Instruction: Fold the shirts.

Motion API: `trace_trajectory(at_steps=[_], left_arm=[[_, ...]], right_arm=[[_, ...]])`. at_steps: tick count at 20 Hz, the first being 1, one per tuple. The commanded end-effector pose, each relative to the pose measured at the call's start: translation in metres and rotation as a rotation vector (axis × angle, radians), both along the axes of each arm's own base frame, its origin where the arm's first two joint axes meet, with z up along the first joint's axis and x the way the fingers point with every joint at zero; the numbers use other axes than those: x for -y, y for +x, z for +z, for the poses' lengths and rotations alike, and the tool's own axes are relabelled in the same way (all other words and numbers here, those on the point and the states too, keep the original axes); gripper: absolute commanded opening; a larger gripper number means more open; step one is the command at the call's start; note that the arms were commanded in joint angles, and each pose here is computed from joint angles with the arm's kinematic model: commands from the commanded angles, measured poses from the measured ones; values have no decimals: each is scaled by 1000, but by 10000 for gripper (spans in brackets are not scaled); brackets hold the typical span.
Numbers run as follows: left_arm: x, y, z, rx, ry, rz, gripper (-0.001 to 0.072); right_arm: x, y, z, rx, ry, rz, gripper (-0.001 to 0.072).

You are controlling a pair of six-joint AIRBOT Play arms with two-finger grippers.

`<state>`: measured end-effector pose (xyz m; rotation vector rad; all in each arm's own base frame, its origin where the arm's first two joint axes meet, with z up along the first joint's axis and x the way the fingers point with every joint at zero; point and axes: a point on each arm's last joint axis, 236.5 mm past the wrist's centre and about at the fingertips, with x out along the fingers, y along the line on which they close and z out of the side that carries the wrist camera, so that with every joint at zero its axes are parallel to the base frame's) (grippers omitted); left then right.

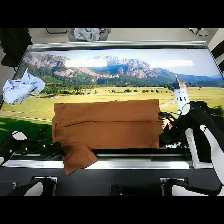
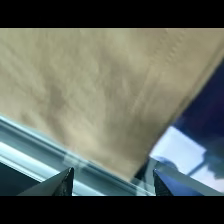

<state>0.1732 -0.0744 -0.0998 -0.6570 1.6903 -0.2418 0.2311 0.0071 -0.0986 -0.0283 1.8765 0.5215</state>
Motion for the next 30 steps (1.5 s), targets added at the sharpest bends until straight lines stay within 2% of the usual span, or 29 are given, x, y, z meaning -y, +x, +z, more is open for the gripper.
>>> trace_trajectory(at_steps=[1,2,4,5,6,9,13,20,22,26,30], left_arm=[[0,0,0,1,0,-2,26],[0,0,0,1,0,-2,27],[0,0,0,1,0,-2,26],[0,0,0,2,0,-2,26],[0,0,0,2,0,-2,26],[-3,12,9,62,11,-24,24],[-14,54,59,273,69,-27,23],[-37,126,144,543,157,76,20],[-44,151,142,549,164,119,20],[-42,188,111,463,141,90,20],[-52,227,103,450,139,91,20]], right_arm=[[-5,4,-14,28,-13,-84,598],[-6,4,-16,31,-17,-96,591],[-9,7,-18,40,-10,-120,442],[-9,11,-18,54,-11,-128,271],[-9,13,-19,59,-16,-138,37],[-10,13,-14,78,2,-97,44],[-7,29,13,204,4,-50,44],[6,124,92,552,-39,-70,40],[8,152,98,587,-40,-94,40],[-15,203,80,629,-34,-62,41],[-8,227,59,610,-79,-121,41]])
